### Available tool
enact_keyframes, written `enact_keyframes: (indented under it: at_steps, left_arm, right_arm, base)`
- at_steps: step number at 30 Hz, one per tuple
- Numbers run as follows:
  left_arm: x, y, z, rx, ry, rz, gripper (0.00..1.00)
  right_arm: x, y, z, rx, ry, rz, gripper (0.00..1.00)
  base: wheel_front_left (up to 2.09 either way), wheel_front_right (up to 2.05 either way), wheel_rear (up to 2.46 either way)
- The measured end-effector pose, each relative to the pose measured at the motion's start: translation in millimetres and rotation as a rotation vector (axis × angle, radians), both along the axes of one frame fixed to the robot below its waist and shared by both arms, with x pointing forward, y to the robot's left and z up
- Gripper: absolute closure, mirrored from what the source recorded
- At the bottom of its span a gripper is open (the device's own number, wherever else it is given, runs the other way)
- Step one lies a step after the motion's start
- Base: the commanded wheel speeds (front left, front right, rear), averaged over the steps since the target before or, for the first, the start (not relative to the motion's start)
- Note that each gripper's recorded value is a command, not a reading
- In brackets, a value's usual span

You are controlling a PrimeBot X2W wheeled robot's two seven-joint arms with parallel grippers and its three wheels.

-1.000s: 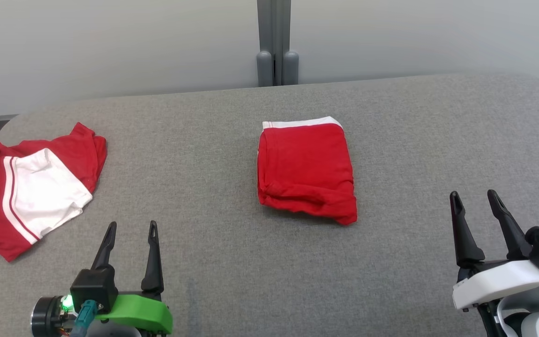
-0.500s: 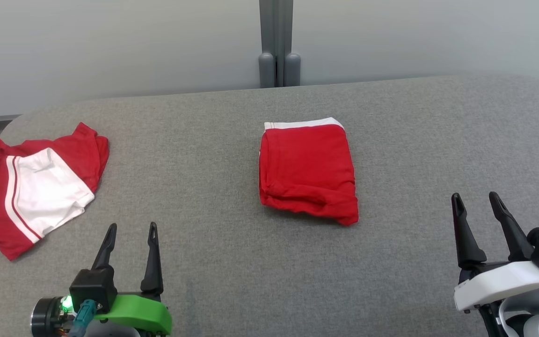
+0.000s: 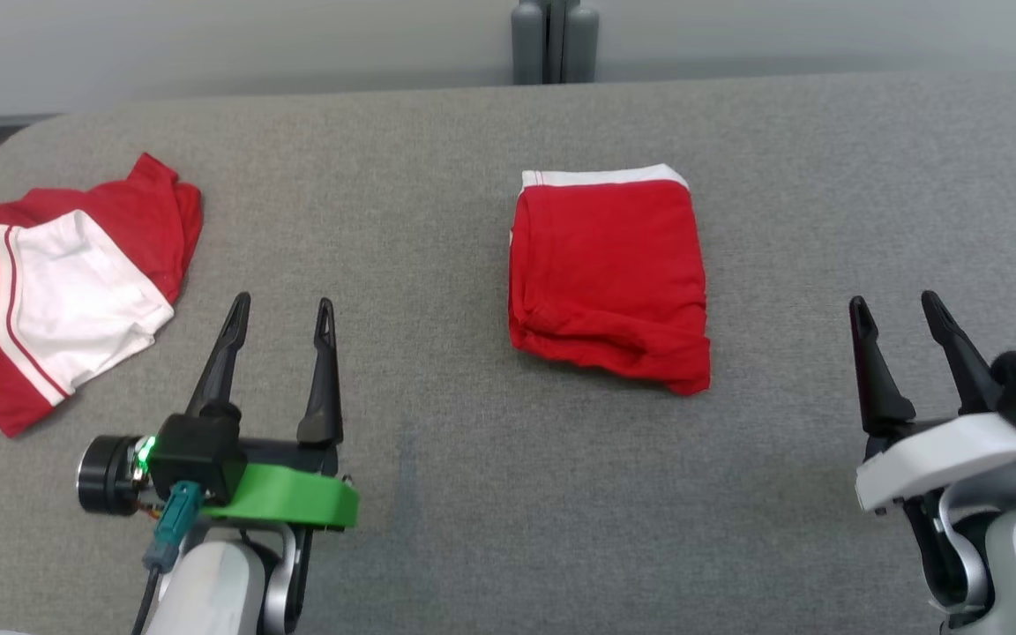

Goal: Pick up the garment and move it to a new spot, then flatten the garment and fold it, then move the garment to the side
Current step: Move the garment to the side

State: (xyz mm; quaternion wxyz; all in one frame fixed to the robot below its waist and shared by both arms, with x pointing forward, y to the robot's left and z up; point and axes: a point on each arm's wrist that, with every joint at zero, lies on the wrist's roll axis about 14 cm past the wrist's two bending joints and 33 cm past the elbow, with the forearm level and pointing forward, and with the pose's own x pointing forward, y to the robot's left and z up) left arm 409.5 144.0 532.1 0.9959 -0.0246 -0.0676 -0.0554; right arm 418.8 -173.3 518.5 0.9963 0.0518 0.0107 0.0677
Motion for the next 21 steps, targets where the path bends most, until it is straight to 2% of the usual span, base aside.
enact_keyframes:
  at_steps: [8, 15, 16, 17, 18, 19, 21]
  left_arm:
    - [28.8, 3.2, -21.0, -0.015, 0.035, 0.018, 0.0]
    - [32.6, 20.4, -41.0, -0.01, 0.086, 0.072, 0.0]
    - [32.2, 22.5, -43.6, -0.009, 0.093, 0.078, 0.0]
    - [31.9, 24.0, -45.2, -0.008, 0.097, 0.083, 0.0]
    - [31.8, 25.2, -46.6, -0.007, 0.101, 0.087, 0.0]
    - [31.8, 25.8, -46.9, -0.008, 0.102, 0.089, 0.0]
    - [32.3, 25.7, -45.1, -0.009, 0.097, 0.089, 0.0]
  right_arm:
    - [51.5, 47.7, -71.8, 0.021, 0.193, 0.132, 0.0]
    - [63.6, 85.1, -131.2, 0.042, 0.362, 0.224, 0.0]
    - [64.1, 89.8, -135.8, 0.044, 0.375, 0.238, 0.3]
    - [64.9, 92.9, -138.2, 0.048, 0.384, 0.246, 0.53]
    - [65.6, 94.8, -141.5, 0.047, 0.398, 0.254, 0.7]
    - [66.1, 96.0, -142.6, 0.049, 0.403, 0.26, 1.0]
    - [65.7, 96.5, -143.7, 0.052, 0.413, 0.265, 1.0]
  base:
    - [0.0, 0.0, 0.0]
    - [0.0, 0.0, 0.0]
    - [0.0, 0.0, 0.0]
    - [0.0, 0.0, 0.0]
    - [0.0, 0.0, 0.0]
    - [0.0, 0.0, 0.0]
    - [0.0, 0.0, 0.0]
